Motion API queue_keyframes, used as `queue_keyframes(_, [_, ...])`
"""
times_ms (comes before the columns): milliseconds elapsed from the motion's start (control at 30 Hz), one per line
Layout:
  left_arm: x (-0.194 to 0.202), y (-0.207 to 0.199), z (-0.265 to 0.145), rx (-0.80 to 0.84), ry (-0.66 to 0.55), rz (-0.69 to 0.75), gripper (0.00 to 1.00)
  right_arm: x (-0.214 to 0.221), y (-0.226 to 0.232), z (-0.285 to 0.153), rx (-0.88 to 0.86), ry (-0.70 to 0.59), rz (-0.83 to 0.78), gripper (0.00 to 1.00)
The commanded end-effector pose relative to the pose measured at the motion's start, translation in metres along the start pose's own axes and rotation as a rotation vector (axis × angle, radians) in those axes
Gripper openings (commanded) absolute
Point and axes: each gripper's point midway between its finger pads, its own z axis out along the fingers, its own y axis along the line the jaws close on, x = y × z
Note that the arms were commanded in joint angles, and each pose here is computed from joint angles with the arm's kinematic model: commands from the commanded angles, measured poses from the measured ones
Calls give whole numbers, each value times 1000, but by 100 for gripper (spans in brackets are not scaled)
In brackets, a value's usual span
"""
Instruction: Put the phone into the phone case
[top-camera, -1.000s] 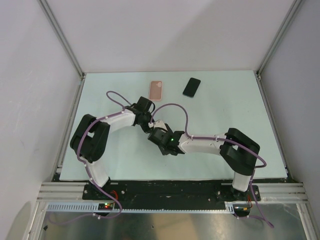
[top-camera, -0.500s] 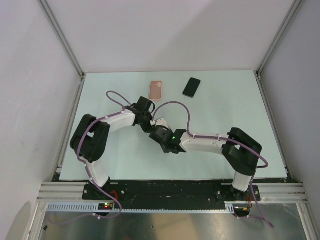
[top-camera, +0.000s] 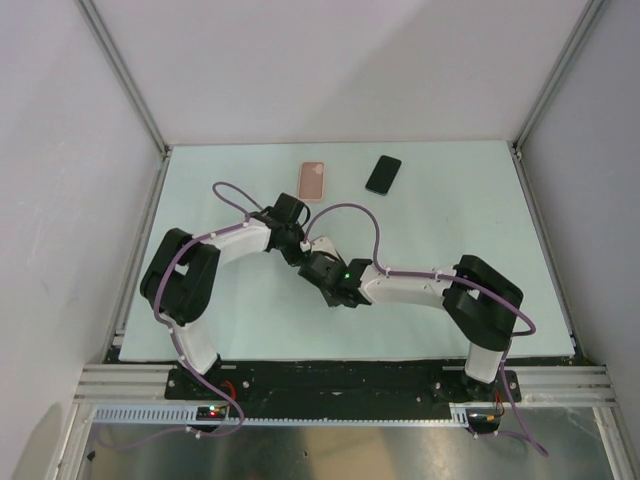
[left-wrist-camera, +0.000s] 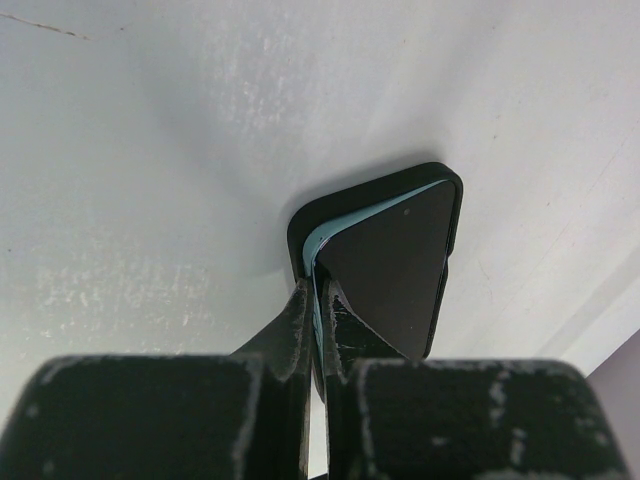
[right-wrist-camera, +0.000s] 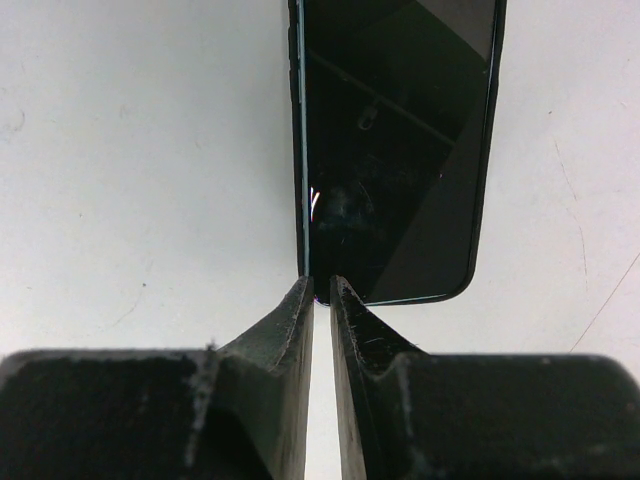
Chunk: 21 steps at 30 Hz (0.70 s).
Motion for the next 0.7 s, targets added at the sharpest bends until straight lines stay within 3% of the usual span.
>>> queue_keyframes(0, [-2,52,26,-196,-43,11,5,-6,5,3,1,-12,3,17])
queue_keyframes(667, [-2,54,30,-205,-37,10,4,42,-3,26,62,113,-31,8])
